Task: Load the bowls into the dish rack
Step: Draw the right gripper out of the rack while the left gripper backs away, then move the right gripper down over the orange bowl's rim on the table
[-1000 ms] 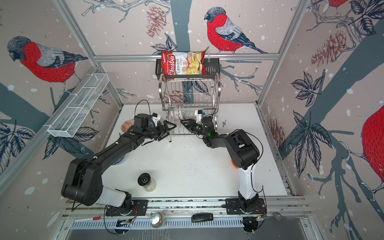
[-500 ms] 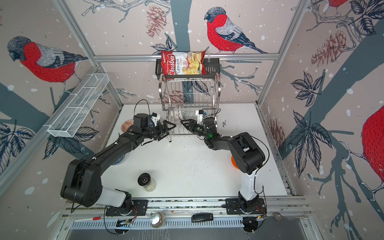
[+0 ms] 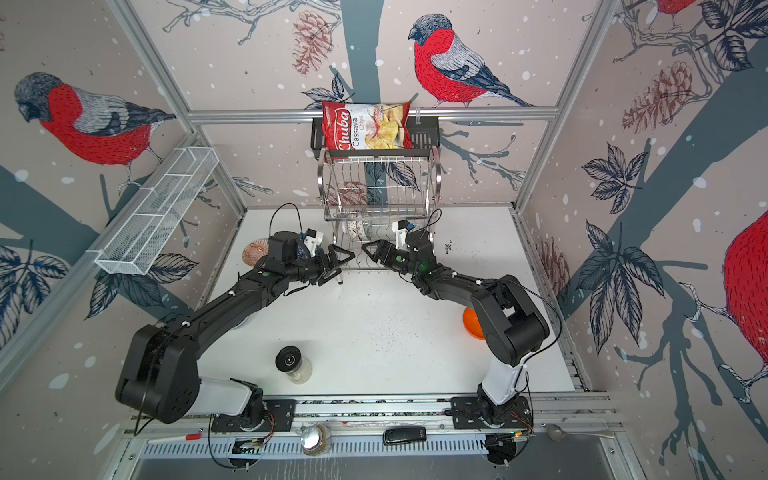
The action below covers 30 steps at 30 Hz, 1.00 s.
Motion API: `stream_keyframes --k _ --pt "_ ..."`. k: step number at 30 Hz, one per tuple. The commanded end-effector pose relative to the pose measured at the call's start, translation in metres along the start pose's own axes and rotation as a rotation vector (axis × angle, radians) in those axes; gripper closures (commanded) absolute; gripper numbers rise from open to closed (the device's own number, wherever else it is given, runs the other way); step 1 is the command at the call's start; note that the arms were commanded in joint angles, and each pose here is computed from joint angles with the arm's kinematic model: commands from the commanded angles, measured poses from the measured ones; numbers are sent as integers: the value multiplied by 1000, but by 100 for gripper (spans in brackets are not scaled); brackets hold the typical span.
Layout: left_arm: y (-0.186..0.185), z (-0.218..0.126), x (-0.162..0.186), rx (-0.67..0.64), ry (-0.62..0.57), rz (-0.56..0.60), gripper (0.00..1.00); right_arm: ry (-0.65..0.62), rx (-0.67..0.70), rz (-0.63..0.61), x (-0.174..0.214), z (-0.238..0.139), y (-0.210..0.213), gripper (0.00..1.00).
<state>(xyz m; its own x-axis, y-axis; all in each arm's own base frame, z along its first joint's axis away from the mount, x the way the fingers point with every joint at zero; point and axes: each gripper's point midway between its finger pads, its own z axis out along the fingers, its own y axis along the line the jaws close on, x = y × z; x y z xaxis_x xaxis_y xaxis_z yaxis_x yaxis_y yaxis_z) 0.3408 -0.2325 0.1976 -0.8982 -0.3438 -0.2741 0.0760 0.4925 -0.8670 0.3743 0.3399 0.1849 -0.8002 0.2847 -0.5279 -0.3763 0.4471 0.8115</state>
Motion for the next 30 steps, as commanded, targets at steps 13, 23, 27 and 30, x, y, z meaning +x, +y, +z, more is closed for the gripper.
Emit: stream_keyframes --k 13,23,27,30 --pt "-31 9 30 15 -27 42 3 -65 223 -151 0 -68 4 1" --pt "-48 10 63 -7 -13 50 3 -233 616 -54 -21 -159 -38 0" --pt "-58 20 79 3 14 61 3 -232 727 3 -11 -192 -58 1" --pt "-68 34 92 19 47 78 3 -242 812 66 0 -221 -76 1"
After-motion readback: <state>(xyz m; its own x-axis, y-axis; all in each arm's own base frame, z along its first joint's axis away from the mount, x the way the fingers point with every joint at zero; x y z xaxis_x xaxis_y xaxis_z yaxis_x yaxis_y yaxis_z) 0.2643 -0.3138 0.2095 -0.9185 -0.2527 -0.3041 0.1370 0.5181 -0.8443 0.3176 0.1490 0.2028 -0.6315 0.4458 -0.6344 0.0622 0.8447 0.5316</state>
